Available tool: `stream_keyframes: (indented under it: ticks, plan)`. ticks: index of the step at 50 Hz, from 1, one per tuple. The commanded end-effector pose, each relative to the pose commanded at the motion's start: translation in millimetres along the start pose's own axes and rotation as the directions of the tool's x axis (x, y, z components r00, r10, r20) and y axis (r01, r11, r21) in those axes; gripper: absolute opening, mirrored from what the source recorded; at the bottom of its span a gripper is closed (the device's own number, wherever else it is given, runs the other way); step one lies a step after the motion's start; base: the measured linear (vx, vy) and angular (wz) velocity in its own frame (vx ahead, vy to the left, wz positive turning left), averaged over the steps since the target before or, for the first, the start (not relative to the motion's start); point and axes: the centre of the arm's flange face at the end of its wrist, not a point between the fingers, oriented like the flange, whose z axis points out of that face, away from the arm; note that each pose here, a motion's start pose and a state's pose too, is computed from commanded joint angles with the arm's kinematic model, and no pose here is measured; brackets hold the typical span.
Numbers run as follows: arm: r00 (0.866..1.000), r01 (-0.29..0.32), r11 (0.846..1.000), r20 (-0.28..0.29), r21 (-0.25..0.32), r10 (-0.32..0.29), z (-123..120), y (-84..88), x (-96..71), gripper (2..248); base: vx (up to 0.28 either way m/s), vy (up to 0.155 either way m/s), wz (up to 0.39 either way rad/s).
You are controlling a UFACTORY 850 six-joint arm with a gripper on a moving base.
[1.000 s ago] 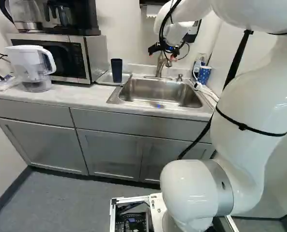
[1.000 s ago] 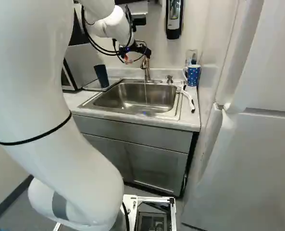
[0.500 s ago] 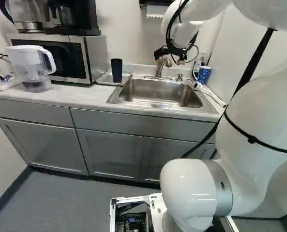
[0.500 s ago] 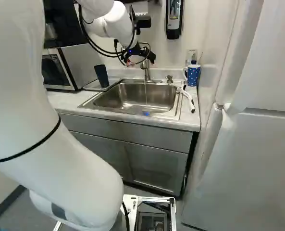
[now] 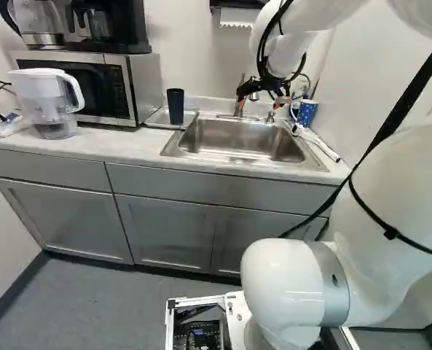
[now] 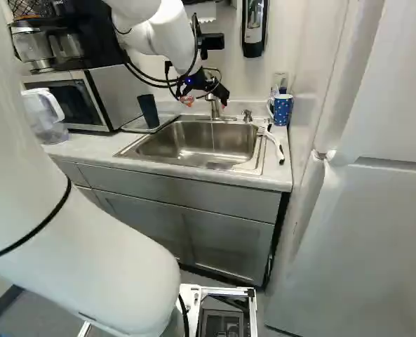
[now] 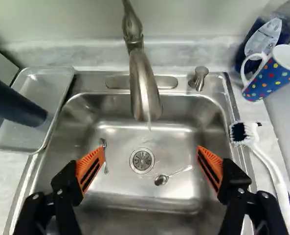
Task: Rinse the cup and place it in the tray
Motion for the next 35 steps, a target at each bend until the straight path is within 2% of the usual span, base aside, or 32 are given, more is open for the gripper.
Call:
stream_keyframes:
  ticks: [7, 16, 26, 35]
  plan:
    - [0.999, 0.000, 1.000, 0.040, 0.001, 0.000, 0, -0.1, -3.6, 247, 0.000, 0.000, 0.000]
    - [0.999, 0.000, 1.000, 0.035, 0.001, 0.000, 1, -0.2, -2.5, 247, 0.000, 0.000, 0.000]
    - [0.999, -0.010, 1.000, -0.039, 0.005, 0.010, 5, -1.2, 9.1, 247, 0.000, 0.000, 0.000]
    - [0.992, -0.021, 1.000, -0.128, 0.010, 0.023, 11, -2.6, 25.5, 247, 0.000, 0.000, 0.000]
